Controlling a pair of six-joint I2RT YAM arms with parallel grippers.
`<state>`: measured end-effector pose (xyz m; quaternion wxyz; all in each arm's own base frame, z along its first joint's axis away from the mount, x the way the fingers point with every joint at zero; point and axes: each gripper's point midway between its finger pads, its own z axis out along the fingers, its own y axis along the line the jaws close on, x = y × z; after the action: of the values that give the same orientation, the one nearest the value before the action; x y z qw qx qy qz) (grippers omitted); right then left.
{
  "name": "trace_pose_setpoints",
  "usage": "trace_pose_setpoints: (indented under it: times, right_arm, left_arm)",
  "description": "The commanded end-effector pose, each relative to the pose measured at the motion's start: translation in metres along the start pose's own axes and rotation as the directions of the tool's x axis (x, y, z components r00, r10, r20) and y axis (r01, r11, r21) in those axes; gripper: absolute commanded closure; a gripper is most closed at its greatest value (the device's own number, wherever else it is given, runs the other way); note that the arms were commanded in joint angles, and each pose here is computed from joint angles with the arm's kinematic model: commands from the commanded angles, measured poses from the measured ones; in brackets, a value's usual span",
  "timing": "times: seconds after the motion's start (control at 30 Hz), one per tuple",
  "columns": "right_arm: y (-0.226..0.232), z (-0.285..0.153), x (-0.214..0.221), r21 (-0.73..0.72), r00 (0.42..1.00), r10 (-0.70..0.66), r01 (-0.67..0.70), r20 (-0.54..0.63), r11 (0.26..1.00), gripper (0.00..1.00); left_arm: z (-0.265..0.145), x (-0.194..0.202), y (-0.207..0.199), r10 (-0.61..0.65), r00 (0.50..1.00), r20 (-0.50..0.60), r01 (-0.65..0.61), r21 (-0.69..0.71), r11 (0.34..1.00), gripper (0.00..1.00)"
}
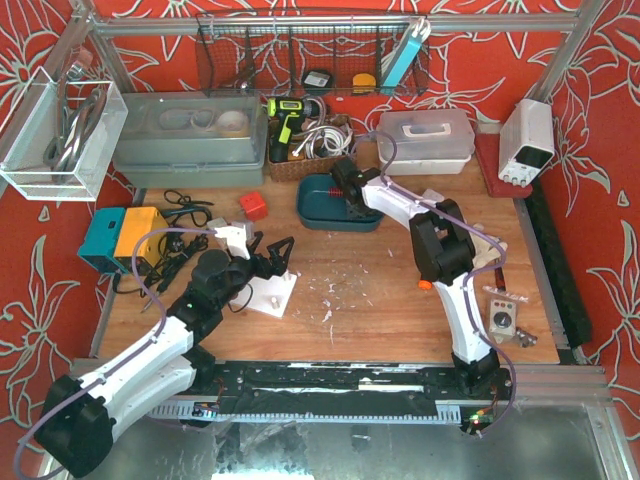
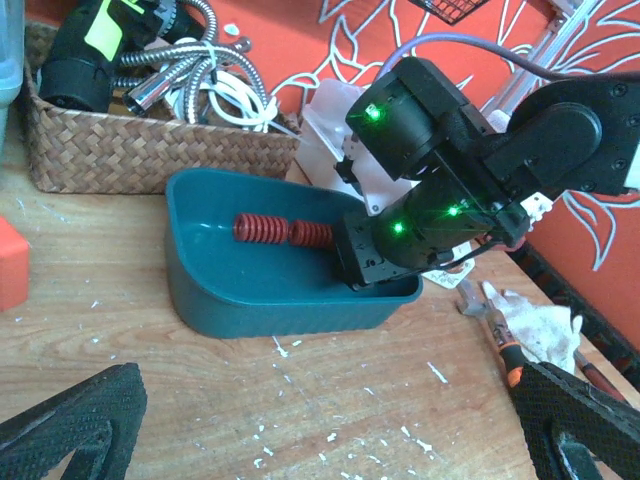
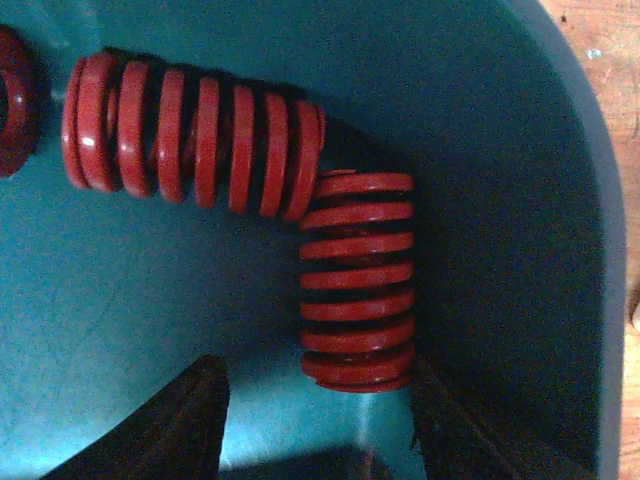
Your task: Install the large spring
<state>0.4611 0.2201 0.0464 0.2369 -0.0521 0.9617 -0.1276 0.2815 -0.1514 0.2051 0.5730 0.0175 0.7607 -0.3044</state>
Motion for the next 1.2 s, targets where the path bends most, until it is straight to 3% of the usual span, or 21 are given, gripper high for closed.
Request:
trace_pose_setpoints:
  times: [0.0, 0.33, 0.77, 1.17]
  right_arm:
    - [0.000, 0.012, 0.002, 0.042, 1.000, 0.020, -0.019, -0.018, 0.999, 0.47]
    - [0.004, 0.022, 0.001, 0.057, 1.000, 0.017, -0.016, -0.022, 0.998, 0.49]
    - [-0.002, -0.004, -0.020, 0.025, 0.997, 0.051, -0.052, 0.056, 0.998, 0.82]
    - [-0.016, -0.050, -0.034, -0.041, 0.989, 0.064, -0.058, 0.136, 0.997, 0.91]
  left_arm:
    - [-0.003, -0.006, -0.001, 0.008, 0.999, 0.033, -0.008, -0.003, 1.000, 0.00]
    - [-0.007, -0.010, -0.002, 0.007, 0.999, 0.049, -0.007, -0.003, 1.000, 0.00]
    - [-0.006, -0.009, 0.001, -0.002, 0.999, 0.046, 0.003, -0.018, 1.000, 0.00]
    - [-0.008, -0.009, 0.010, -0.017, 0.998, 0.055, 0.020, -0.063, 0.998, 0.00]
